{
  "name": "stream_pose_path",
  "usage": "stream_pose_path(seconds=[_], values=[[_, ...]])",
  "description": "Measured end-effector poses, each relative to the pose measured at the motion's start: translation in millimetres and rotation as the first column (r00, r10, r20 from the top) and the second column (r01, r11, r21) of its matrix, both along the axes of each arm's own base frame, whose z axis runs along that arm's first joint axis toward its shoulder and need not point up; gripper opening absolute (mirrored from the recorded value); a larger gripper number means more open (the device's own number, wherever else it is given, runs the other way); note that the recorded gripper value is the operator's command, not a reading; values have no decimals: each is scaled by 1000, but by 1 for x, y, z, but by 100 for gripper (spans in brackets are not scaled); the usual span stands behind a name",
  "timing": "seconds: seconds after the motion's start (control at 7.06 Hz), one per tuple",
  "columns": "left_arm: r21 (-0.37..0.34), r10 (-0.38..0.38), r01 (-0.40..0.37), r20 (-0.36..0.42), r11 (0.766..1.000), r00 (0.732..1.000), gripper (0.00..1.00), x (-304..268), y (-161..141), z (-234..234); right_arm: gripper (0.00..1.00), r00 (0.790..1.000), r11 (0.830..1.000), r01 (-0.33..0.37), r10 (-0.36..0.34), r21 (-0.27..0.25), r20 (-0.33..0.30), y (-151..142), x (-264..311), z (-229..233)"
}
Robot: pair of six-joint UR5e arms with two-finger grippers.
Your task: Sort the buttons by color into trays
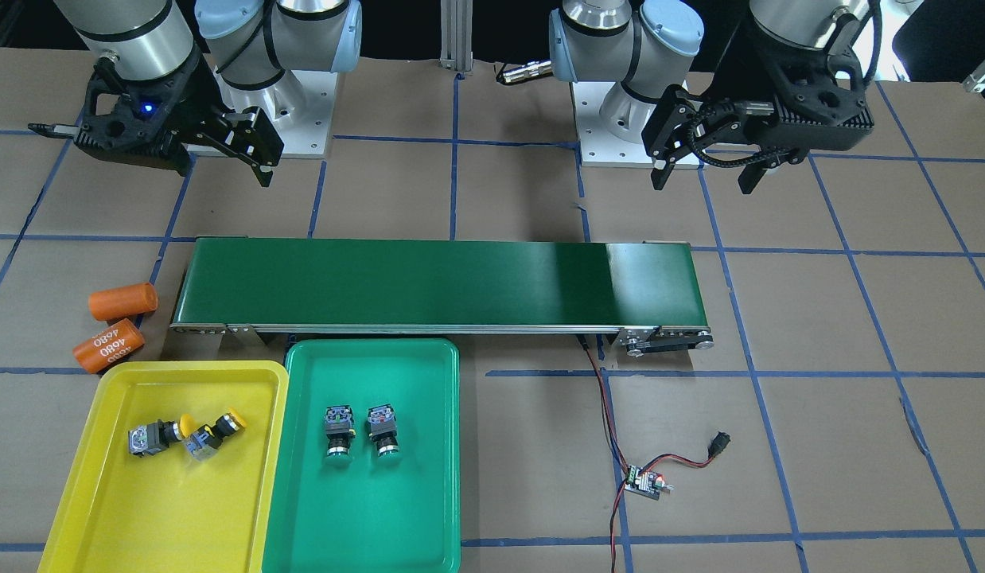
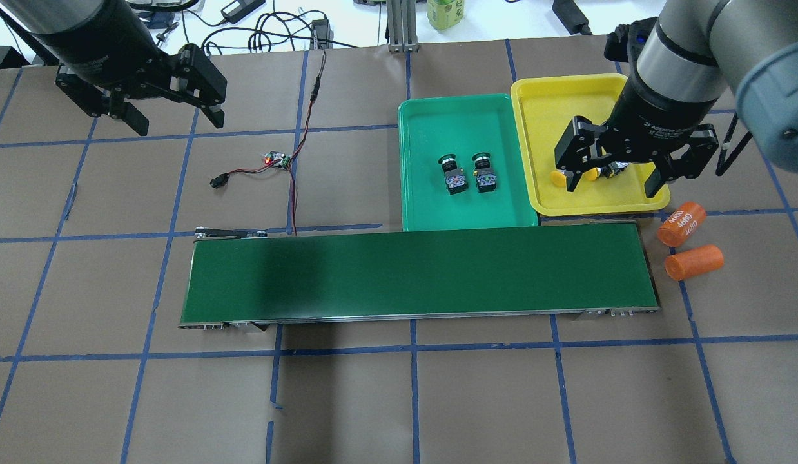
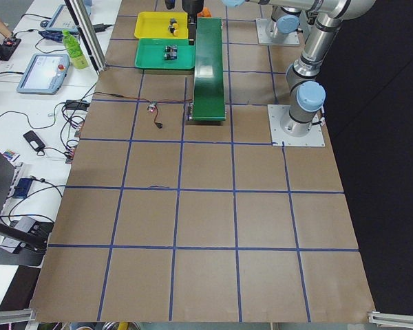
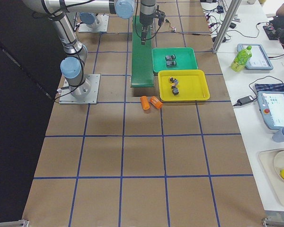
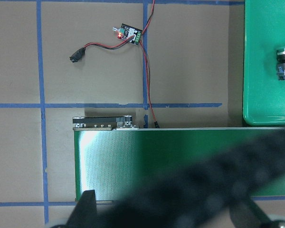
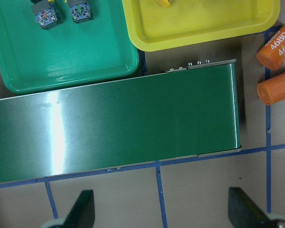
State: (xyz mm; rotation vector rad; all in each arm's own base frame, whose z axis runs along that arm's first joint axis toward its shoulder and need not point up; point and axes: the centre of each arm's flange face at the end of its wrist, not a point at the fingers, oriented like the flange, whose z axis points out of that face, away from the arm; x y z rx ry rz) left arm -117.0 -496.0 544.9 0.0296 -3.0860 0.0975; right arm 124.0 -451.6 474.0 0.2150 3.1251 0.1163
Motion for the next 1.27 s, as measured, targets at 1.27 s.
stream_pose_path(seconds=[1.27], values=[[11, 3, -3, 4, 1000, 1000, 100, 3, -4, -6, 100, 999, 999, -42, 42, 1, -13, 13, 13, 1]])
